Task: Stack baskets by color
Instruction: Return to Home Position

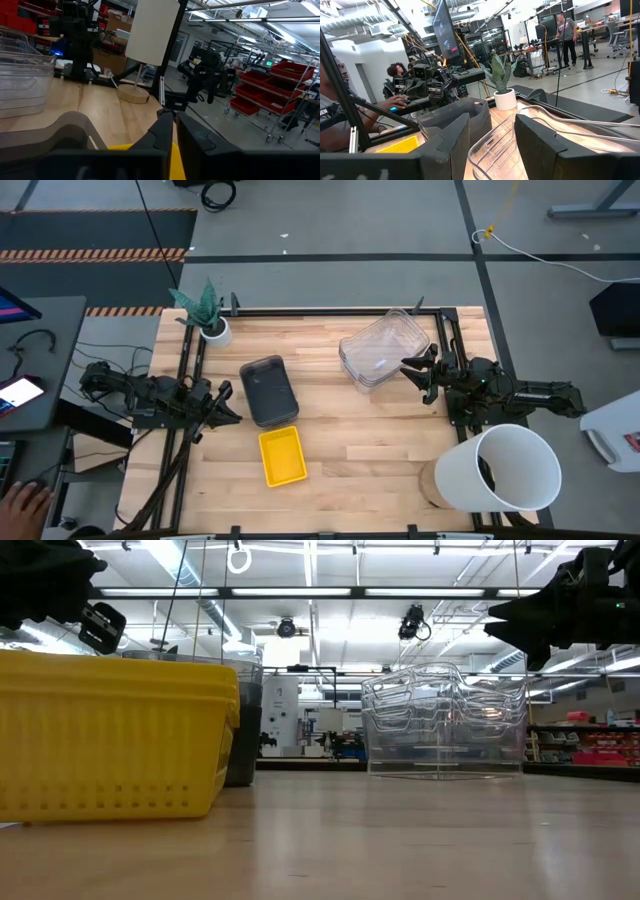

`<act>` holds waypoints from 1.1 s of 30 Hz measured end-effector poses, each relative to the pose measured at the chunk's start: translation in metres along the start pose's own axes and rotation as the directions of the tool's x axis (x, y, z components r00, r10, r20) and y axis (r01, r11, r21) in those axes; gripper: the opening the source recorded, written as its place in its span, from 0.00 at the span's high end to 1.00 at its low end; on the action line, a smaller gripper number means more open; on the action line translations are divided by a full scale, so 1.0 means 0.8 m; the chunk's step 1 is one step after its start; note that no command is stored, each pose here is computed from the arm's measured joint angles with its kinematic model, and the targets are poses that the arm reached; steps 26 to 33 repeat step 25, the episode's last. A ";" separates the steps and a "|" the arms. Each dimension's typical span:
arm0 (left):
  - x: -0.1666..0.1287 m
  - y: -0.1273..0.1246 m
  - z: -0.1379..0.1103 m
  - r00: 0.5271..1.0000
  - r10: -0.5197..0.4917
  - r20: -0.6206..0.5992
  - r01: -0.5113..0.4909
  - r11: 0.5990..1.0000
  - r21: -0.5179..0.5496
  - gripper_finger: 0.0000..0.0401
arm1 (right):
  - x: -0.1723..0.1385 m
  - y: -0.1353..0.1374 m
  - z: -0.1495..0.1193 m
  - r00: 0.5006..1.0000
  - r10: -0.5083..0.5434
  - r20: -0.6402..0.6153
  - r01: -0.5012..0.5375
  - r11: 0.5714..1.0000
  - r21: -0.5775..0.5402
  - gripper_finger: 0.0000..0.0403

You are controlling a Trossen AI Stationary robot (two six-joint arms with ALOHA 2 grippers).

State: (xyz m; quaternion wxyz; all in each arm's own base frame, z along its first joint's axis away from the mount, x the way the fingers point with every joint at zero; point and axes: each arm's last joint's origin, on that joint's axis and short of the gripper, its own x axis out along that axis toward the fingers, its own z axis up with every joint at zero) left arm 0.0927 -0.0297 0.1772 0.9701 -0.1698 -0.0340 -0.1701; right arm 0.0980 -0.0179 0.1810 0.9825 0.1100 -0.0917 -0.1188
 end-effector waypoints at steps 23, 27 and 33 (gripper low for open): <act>0.000 0.000 0.000 1.000 0.000 0.000 0.000 1.000 0.000 0.94 | 0.000 0.000 0.000 1.000 0.000 0.000 0.000 1.000 0.000 0.60; 0.000 0.000 0.000 1.000 0.000 0.000 0.000 1.000 0.000 0.93 | 0.000 0.000 0.000 1.000 0.000 0.000 0.000 1.000 0.000 0.60; 0.000 0.000 0.000 1.000 0.000 0.000 0.000 1.000 0.000 0.93 | 0.000 0.000 0.000 1.000 0.000 0.000 0.000 1.000 0.000 0.60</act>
